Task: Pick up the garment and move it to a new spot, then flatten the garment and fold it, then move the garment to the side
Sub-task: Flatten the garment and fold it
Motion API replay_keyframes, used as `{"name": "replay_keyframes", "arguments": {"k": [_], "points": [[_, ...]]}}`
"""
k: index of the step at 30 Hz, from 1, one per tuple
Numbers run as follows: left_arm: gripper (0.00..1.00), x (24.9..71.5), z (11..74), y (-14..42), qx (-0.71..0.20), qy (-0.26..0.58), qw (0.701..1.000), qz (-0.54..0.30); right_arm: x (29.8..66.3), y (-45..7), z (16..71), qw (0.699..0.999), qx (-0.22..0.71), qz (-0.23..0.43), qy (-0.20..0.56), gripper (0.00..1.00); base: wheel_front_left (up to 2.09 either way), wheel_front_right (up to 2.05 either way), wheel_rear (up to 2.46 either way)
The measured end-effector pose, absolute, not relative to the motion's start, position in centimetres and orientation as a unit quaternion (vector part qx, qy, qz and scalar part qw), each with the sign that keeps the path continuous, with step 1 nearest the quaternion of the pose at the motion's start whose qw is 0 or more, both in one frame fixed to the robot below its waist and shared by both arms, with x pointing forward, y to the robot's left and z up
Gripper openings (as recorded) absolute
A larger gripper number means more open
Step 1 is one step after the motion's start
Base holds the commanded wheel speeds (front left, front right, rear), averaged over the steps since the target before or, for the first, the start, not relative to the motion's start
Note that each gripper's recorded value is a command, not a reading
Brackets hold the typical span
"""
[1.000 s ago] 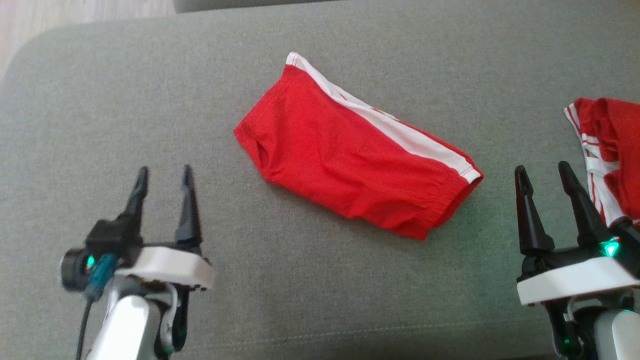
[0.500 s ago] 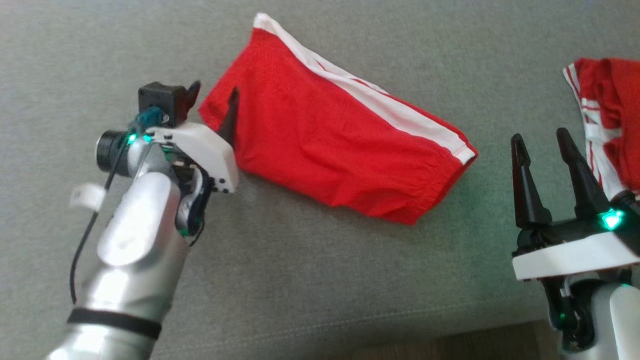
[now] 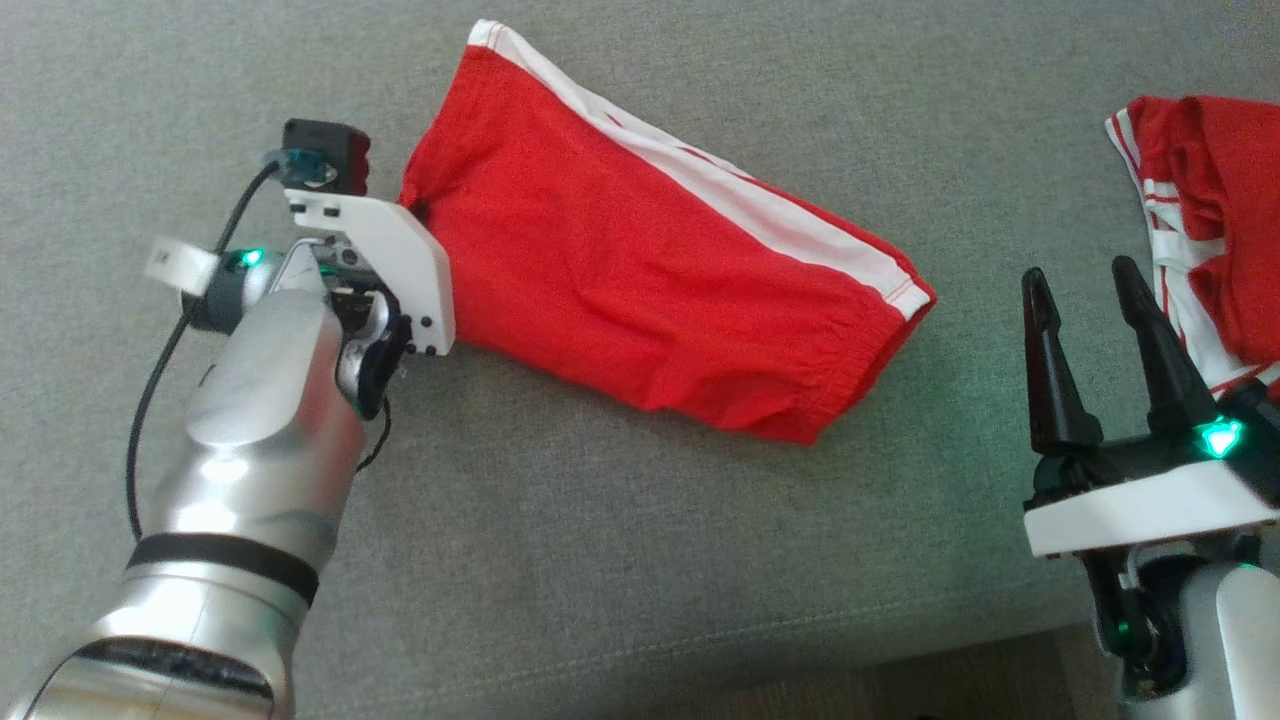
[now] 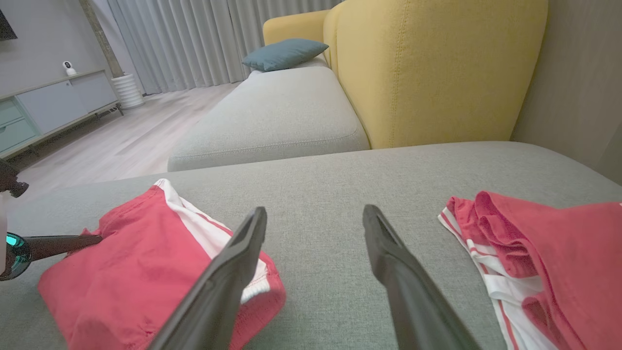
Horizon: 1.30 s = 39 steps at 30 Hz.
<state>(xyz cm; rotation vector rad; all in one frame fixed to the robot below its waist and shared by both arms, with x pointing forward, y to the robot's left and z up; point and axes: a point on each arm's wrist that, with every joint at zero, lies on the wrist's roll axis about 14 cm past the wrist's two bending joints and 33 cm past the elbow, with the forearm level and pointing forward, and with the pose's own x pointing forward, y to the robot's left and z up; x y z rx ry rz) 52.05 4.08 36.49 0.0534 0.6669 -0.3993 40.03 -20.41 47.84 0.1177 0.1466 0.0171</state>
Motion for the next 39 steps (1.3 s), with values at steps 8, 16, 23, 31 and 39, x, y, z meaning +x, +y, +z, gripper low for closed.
{"name": "replay_keyframes", "arguments": {"k": [8, 16, 23, 31, 39], "points": [[0.00, 50.8, 37.2, 5.0, 0.018, 0.318, 0.930, -0.185, 40.3, -19.7, 48.8, 0.996, 0.067, 0.020, 0.058, 1.00, 0.00, 0.00, 0.00], [0.00, 45.9, 37.3, 7.9, -0.028, 0.295, 0.945, -0.139, 39.3, -18.7, 49.4, 0.995, 0.072, 0.034, 0.058, 1.00, 0.00, 0.00, 0.00], [0.00, 39.5, 37.3, 11.0, -0.072, 0.302, 0.947, -0.081, 38.3, -17.7, 50.0, 0.994, 0.073, 0.050, 0.060, 1.00, 0.00, 0.00, 0.00], [1.00, 38.8, 42.0, 11.4, -0.084, 0.211, 0.972, -0.066, 37.8, -17.4, 50.8, 0.995, 0.061, 0.056, 0.057, 1.00, 0.00, 0.00, 0.00], [1.00, 40.0, 50.2, 11.6, -0.059, 0.007, 0.996, -0.064, 37.3, -17.5, 52.3, 0.996, 0.049, 0.056, 0.041, 1.00, 0.00, 0.00, 0.00]]}}
